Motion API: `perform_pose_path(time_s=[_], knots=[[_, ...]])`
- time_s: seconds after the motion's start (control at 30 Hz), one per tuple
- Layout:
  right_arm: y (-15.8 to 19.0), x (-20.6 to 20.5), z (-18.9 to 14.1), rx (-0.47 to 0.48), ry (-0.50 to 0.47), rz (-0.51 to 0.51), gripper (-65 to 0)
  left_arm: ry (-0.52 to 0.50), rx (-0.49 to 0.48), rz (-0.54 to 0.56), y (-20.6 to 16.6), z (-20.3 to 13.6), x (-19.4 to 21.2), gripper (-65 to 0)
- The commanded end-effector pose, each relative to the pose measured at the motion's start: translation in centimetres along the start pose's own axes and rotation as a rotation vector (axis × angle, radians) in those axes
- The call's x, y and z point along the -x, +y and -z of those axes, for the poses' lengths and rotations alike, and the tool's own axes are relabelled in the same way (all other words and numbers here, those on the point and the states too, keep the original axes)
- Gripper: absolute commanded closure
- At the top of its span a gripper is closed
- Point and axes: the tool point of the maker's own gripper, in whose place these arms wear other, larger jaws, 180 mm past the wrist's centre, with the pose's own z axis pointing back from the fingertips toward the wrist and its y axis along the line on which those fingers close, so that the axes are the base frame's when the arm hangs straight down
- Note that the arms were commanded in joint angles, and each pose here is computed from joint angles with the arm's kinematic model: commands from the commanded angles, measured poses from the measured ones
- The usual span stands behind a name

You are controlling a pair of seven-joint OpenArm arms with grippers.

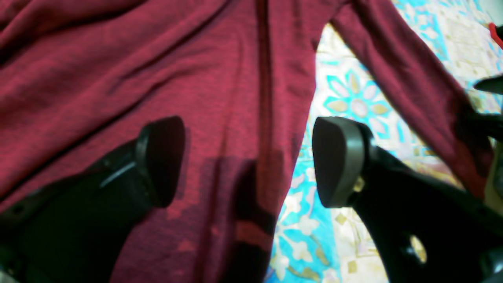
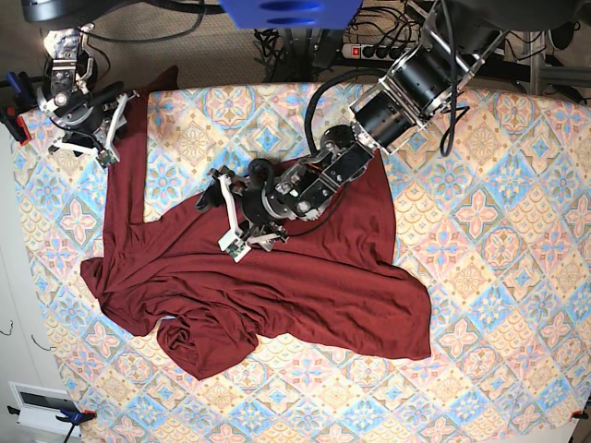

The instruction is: Layout the t-shirt on the table in an organized manner, then fold the t-shirt properly

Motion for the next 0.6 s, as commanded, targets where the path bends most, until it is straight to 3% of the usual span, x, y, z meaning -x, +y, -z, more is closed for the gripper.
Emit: perform_pose_path(time_s=[0.0,0.3,0.57], knots=[[-0.7,0.0,-0.5,0.017,-0.002,-0.018,-22.4,-0.059,0.013,0.015,-0.4,-0.2,-2.4,-48.9],[-0.4,0.3,-0.4,0.009,0.008,-0.016,-22.8,-0.080,0.012,0.033,-0.1,-1.0,-2.9,-48.9],[-0.4,2.0,-0.4,0.007,0.095,-0.012,-22.5,-0.080,0.012,0.033,-0.1,-1.0,-2.9,-48.9]])
